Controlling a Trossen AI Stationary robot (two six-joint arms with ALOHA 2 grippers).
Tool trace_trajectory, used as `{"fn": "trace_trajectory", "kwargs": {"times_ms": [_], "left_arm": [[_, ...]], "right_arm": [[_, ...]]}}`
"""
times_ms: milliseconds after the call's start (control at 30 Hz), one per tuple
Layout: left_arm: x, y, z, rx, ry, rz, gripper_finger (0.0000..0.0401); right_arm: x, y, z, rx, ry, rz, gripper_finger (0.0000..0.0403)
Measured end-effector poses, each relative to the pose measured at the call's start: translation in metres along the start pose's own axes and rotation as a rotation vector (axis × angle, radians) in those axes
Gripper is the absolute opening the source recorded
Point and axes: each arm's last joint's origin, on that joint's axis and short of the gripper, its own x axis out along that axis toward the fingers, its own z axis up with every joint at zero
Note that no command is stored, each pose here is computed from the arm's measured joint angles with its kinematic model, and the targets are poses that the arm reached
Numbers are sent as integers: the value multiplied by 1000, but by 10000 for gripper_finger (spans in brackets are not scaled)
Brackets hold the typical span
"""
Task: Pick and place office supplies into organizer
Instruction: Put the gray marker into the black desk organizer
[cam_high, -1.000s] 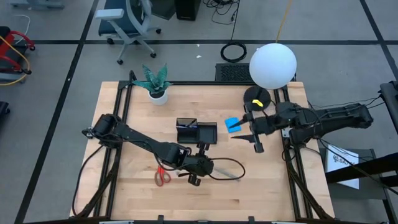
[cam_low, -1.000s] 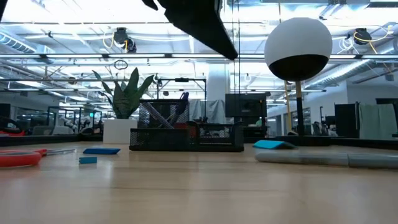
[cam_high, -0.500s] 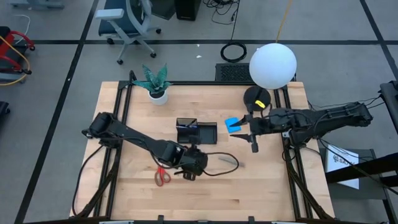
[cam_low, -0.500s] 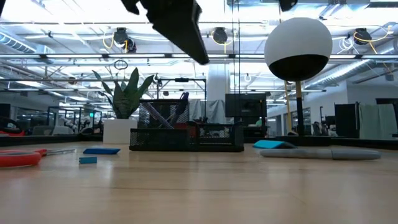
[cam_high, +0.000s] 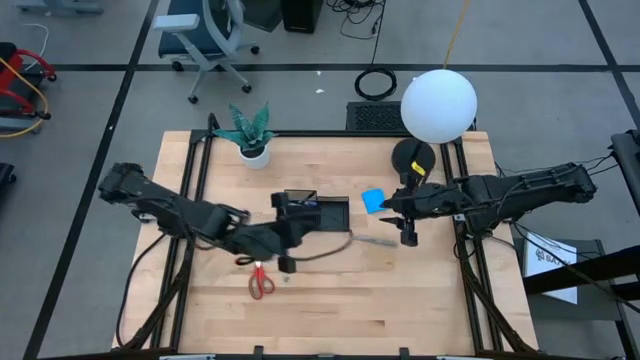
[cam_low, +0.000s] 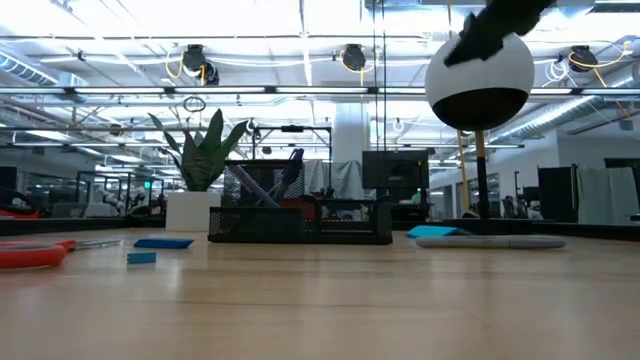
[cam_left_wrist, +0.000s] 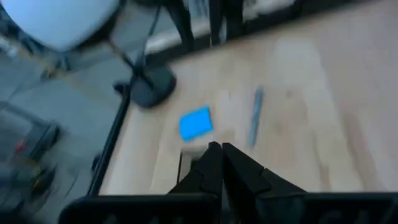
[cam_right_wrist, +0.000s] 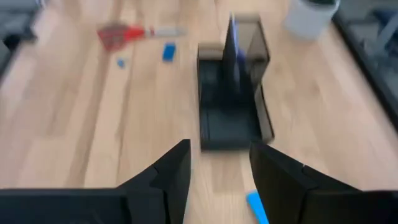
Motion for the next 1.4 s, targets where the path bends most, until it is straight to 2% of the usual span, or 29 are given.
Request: {"fn": "trace_trajectory", "kwargs": {"times_ms": [200, 333, 467, 667, 800, 1100, 1400], "left_arm": [[-26, 22, -37, -92, -170, -46, 4], [-43, 37, -62, -178, -270, -33, 19], [-58, 49, -80, -272, -363, -26, 43], [-68, 54, -96, -314, -429, -23, 63], [-69, 55, -97, -319, -435, -23, 66], [-69, 55, -96, -328, -444, -24, 67], [-68, 55, -96, -328, -442, -25, 67]], "right_arm": [[21, 3, -17, 44, 242, -2, 155], [40, 6, -31, 57, 440, -15, 155], [61, 8, -40, 3, 563, -27, 155], [87, 5, -50, -89, 668, -57, 155], [98, -7, -55, -151, 722, -100, 155], [108, -35, -51, -120, 671, 4, 155], [109, -51, -59, -104, 683, 41, 155]]}}
